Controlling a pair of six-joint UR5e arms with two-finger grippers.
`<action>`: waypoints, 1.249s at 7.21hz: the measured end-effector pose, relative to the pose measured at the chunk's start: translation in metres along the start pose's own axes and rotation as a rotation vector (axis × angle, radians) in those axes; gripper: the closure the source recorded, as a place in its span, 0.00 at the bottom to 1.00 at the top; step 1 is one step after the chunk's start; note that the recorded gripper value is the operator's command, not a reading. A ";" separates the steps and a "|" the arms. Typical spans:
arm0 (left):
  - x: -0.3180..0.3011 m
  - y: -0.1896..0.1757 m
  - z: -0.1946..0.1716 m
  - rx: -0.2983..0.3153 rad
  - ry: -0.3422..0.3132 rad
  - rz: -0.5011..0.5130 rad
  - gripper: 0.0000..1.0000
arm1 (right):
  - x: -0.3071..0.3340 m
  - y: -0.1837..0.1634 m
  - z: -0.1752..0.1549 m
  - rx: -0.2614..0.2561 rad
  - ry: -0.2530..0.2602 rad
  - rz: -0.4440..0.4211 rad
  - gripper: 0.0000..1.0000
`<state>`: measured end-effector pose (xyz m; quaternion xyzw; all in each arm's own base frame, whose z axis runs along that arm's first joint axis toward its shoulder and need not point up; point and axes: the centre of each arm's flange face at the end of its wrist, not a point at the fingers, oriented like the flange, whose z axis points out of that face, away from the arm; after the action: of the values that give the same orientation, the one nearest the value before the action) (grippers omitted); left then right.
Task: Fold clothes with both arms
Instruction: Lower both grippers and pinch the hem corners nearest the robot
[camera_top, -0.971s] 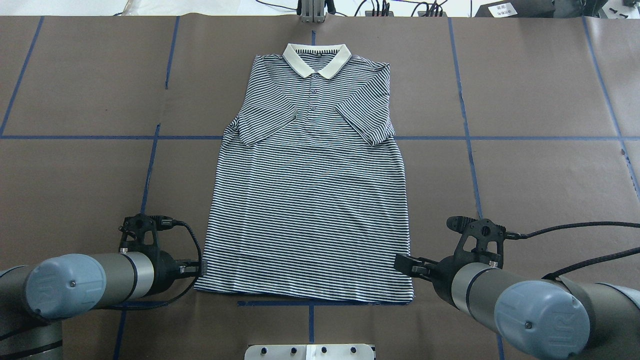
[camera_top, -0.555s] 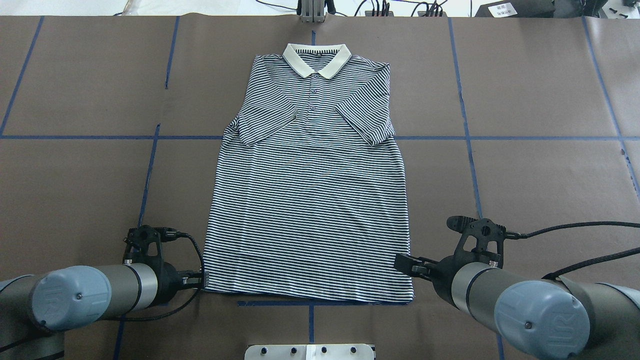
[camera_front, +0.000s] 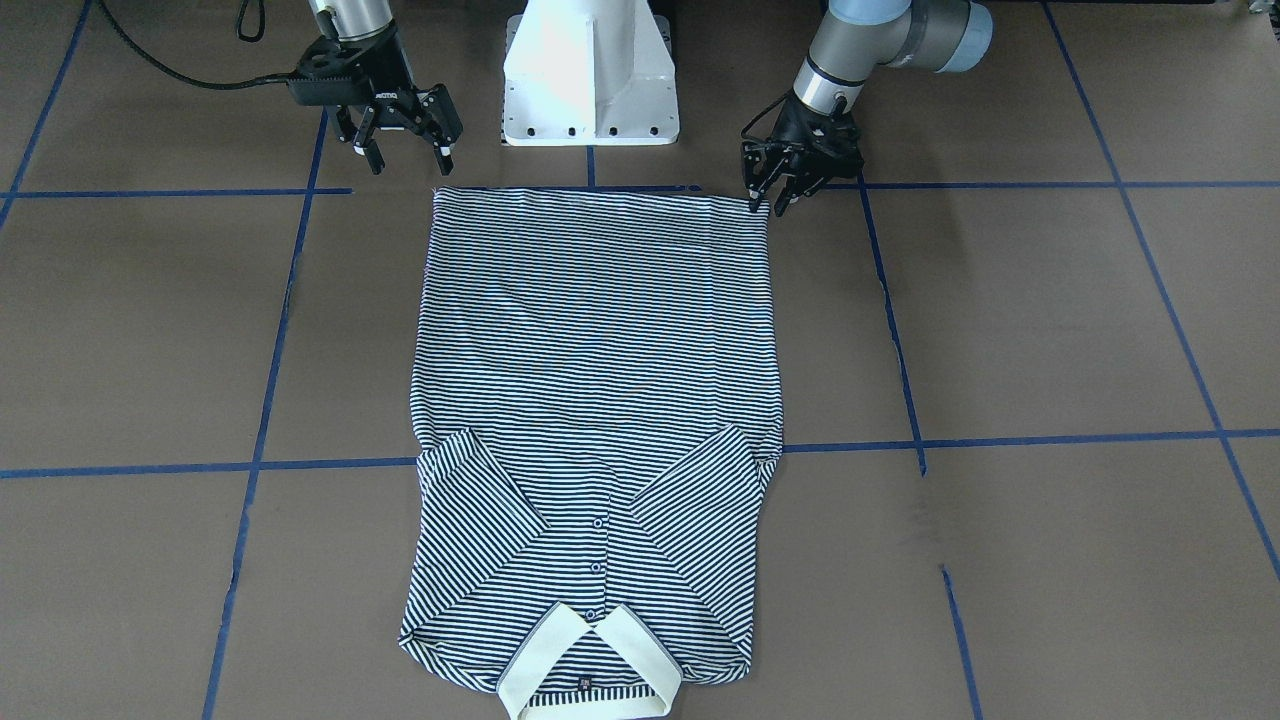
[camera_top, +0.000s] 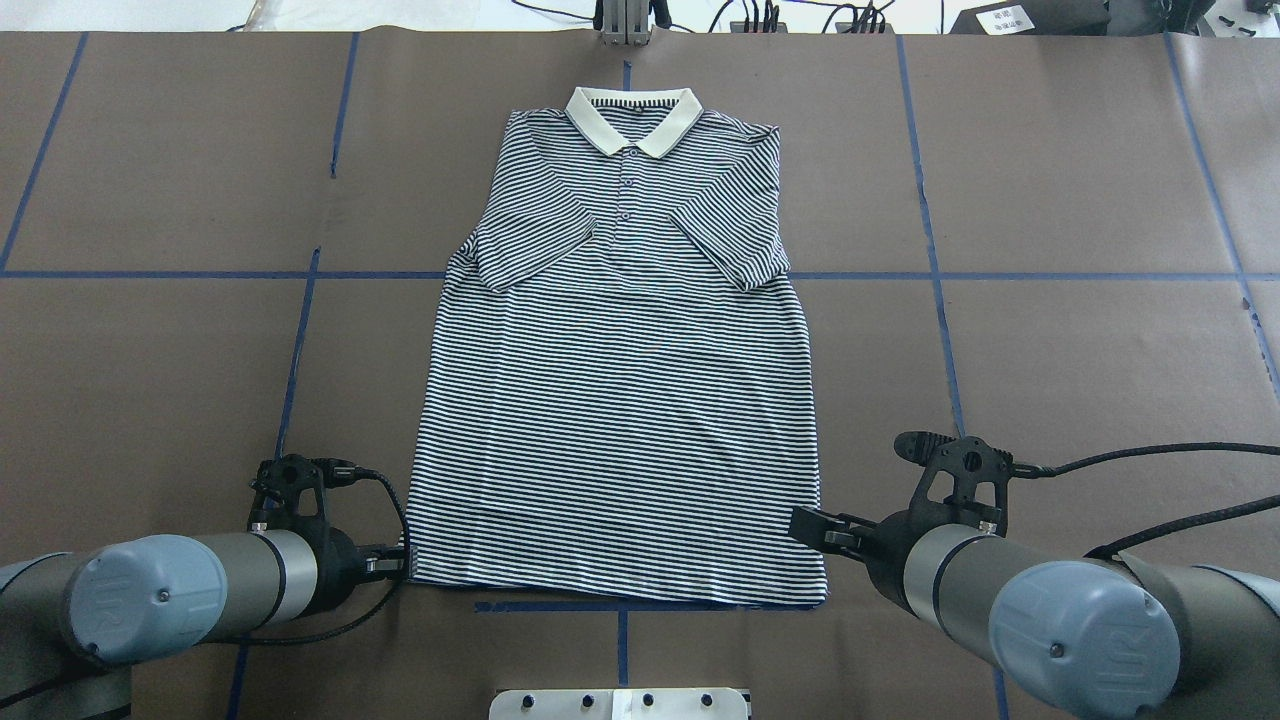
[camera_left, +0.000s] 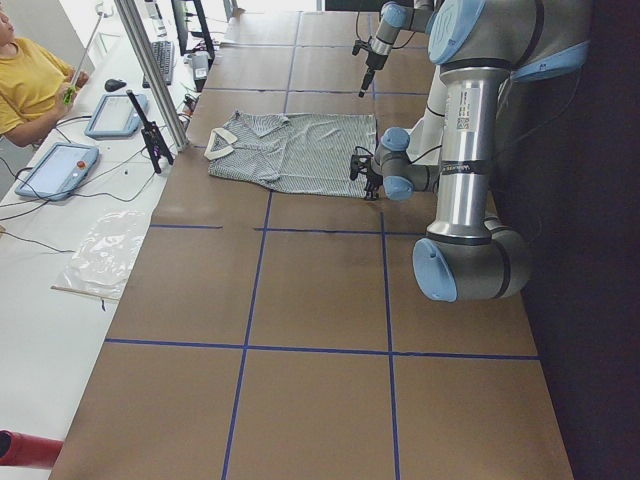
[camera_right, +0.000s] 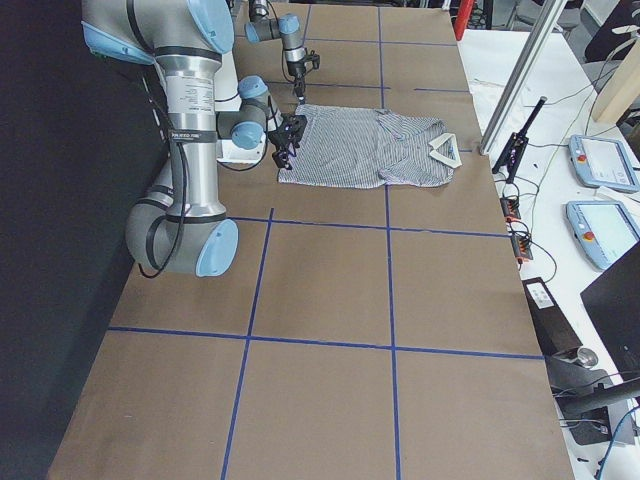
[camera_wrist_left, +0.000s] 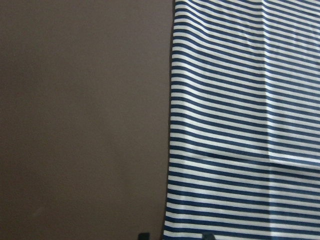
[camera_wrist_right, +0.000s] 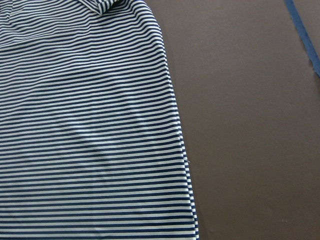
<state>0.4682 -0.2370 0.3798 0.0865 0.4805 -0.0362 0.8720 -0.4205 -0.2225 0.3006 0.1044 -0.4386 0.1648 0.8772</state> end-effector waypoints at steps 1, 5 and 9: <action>0.000 0.001 0.001 -0.002 -0.001 0.001 0.58 | 0.001 0.000 0.000 0.000 0.002 0.000 0.00; 0.003 0.005 0.001 -0.009 0.003 0.006 0.95 | 0.002 0.000 0.001 0.004 0.003 0.000 0.00; 0.003 0.005 0.000 -0.008 0.005 0.006 0.61 | 0.001 -0.001 0.000 0.006 0.001 0.000 0.00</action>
<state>0.4711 -0.2322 0.3778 0.0843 0.4828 -0.0315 0.8711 -0.4197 -0.2229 0.3014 0.1070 -0.4376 0.1664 0.8771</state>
